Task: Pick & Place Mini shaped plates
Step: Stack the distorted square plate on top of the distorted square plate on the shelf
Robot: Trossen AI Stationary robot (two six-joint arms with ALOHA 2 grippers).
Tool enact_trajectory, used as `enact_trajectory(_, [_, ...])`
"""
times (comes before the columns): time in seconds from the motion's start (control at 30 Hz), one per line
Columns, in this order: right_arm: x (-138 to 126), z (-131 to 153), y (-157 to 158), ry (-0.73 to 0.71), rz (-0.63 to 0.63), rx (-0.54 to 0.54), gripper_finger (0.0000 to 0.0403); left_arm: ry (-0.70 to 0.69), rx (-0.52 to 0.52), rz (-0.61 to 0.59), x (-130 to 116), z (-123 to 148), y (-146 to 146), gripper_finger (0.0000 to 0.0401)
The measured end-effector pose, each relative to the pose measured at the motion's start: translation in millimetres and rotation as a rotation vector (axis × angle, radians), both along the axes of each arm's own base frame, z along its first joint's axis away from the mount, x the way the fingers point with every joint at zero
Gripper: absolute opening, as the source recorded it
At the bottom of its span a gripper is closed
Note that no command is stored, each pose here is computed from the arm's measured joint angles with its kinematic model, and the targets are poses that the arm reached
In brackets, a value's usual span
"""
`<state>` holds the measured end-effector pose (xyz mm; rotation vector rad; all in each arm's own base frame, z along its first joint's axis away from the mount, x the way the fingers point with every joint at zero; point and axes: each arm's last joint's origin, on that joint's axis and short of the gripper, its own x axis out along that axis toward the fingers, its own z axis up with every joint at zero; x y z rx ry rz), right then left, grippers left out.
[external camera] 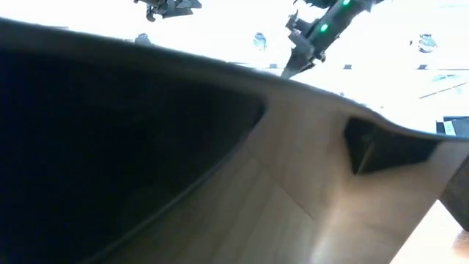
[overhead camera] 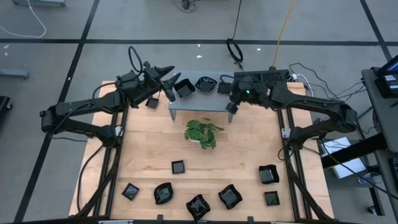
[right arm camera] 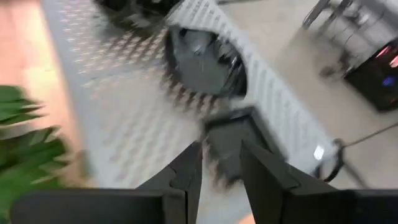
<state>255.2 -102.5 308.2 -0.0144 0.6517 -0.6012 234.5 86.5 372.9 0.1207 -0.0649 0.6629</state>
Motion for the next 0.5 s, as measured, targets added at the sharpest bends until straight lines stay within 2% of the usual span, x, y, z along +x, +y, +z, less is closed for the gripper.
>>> enact_trajectory(0.1, [-16, 5, 18, -0.003, 0.001, 0.14, 0.0088, 0.0, 0.0, 0.0, 0, 0, 0, 0.0186])
enact_trajectory(0.23, [-35, 1, 46, 0.054, 0.03, 0.443, 0.0083, 0.0, 0.0, 0.0, 0, 0, 0, 0.0186])
enact_trajectory(0.37, [-51, -16, 77, 0.275, 0.154, 0.722, 0.0084, -0.001, 0.0, 0.0, 0, 0, 0, 0.0186])
enact_trajectory(0.43, [-58, -27, 92, 0.389, 0.235, 0.806, 0.0084, -0.001, 0.0, 0.0, 0, 0, 0, 0.0186])
enact_trajectory(0.5, [-65, -41, 104, 0.498, 0.31, 0.847, 0.0084, -0.004, -0.004, -0.001, 0, 0, 0, 0.0186])
